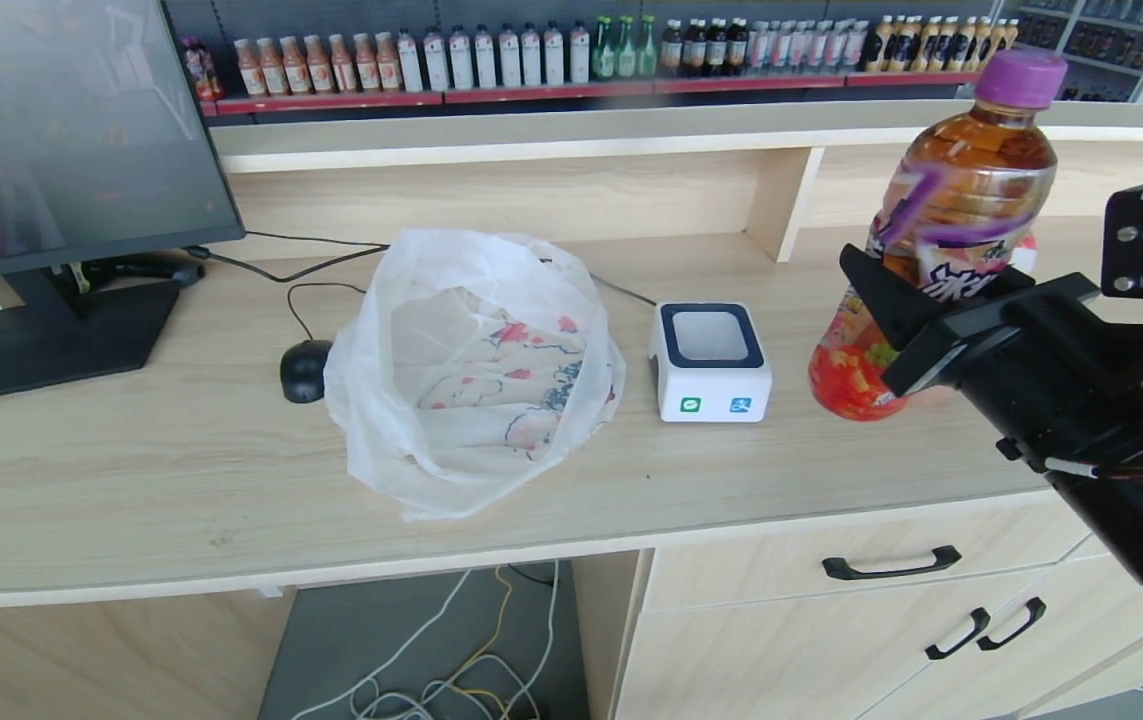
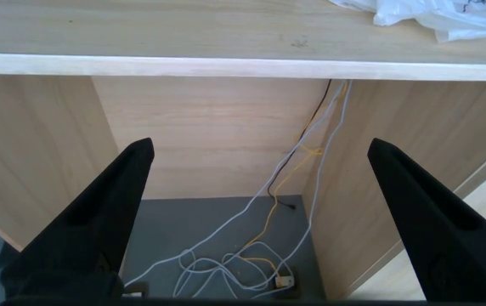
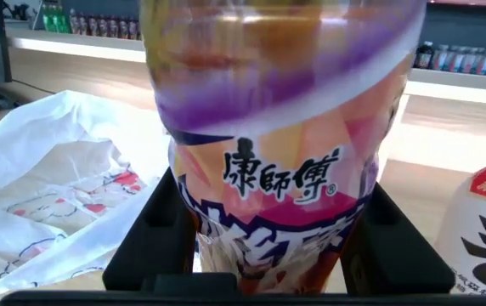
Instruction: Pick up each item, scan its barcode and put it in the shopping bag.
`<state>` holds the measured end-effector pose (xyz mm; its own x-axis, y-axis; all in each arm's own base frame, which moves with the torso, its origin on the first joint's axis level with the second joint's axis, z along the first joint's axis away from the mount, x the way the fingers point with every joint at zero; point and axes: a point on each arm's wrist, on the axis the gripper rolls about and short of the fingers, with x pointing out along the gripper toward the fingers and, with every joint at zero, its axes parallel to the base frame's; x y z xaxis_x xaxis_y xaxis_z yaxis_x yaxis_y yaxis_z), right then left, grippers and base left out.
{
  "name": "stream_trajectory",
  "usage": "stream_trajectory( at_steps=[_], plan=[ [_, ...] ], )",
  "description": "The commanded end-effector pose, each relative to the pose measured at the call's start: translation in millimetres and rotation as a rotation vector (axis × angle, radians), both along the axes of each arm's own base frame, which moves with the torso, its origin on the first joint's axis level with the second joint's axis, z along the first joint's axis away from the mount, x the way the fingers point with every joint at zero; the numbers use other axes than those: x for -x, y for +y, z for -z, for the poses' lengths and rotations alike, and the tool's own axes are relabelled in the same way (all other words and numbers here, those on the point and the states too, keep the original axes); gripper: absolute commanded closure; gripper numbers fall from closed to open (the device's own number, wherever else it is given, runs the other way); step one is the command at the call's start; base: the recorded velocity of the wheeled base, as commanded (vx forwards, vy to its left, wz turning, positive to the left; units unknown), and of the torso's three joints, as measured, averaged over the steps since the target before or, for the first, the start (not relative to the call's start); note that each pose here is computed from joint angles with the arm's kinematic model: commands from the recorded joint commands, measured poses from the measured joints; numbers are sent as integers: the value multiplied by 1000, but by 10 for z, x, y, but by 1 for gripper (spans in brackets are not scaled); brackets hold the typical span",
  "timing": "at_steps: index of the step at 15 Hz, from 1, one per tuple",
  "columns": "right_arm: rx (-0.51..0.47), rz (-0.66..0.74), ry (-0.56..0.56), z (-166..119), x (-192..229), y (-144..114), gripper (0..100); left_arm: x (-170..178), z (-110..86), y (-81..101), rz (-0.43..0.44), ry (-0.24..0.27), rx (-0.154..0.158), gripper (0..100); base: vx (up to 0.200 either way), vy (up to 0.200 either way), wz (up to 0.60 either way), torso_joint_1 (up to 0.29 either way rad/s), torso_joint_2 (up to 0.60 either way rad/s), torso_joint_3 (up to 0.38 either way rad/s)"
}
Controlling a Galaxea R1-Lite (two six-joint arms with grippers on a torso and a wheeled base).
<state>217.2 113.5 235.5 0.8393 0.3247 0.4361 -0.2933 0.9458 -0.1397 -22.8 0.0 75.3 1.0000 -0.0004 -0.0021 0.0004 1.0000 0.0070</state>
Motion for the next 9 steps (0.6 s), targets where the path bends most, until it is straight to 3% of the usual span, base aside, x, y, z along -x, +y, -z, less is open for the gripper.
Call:
stream_trajectory(
  at_steps=[1, 9],
  plan=[
    [-12, 26, -24, -64, -60, -39, 100, 0, 0, 0, 0, -1, -1, 0, 0, 0, 0, 0, 0, 0],
    [-35, 26, -49, -120, 11, -84, 100, 0, 0, 0, 0, -1, 2, 0, 0, 200, 0, 5, 4, 1]
  ],
)
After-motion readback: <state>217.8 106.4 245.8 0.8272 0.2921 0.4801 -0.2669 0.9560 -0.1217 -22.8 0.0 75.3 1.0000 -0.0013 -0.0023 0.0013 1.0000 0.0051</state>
